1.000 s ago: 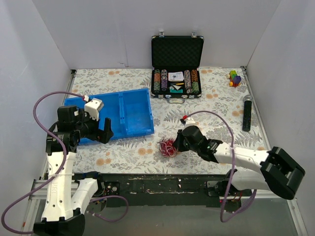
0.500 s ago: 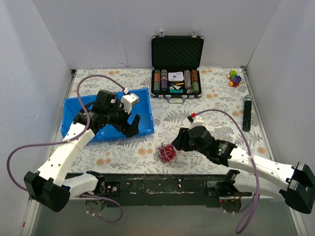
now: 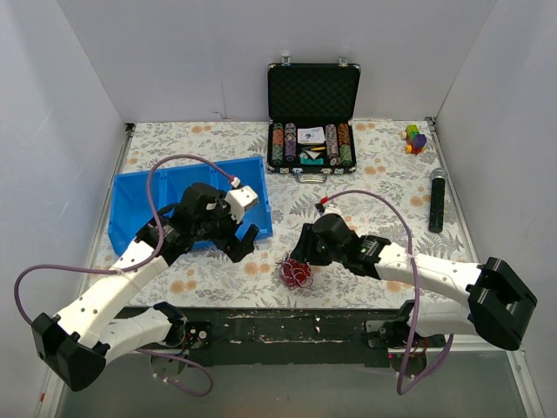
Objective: Untangle the cables
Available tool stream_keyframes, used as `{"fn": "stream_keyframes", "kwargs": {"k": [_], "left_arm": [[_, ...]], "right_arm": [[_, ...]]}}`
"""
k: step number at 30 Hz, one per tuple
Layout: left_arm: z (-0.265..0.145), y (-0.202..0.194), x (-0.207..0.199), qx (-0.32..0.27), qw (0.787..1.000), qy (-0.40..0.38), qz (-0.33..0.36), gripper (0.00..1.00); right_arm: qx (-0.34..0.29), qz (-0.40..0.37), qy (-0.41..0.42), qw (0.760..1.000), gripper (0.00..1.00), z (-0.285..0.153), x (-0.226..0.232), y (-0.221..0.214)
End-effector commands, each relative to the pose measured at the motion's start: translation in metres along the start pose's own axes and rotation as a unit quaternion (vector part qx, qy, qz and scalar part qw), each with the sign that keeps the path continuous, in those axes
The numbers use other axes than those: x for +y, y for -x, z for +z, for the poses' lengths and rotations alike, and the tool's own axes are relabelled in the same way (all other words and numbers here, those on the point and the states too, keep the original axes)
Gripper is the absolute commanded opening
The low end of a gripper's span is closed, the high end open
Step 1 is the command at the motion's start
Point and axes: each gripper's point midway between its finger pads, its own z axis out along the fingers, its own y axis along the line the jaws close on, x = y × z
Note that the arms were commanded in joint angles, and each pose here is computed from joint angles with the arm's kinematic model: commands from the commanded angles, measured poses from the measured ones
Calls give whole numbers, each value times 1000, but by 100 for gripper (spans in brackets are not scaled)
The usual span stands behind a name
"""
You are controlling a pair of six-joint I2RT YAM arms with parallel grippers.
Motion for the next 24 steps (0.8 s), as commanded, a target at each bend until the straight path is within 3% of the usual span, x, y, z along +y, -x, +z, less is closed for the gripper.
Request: {"fn": "stream_keyframes", "kwargs": {"k": [1,9,19,24], "left_arm": [[-3,14,-7,-56,998,6,29,98],[9,-4,-21,-55,996,-8,65,98],[33,-18,-33,-42,994,-16,102,98],[42,-20,-30,-39,993,-4,108,98]], "right_arm": [[-29,30,17,999,52,-1,19,24],[-59,19,-2,998,51,7,11,37],[-46,31,5,998,51,23,11,34],[-30,26,-3,999,43,26,16,35]]}}
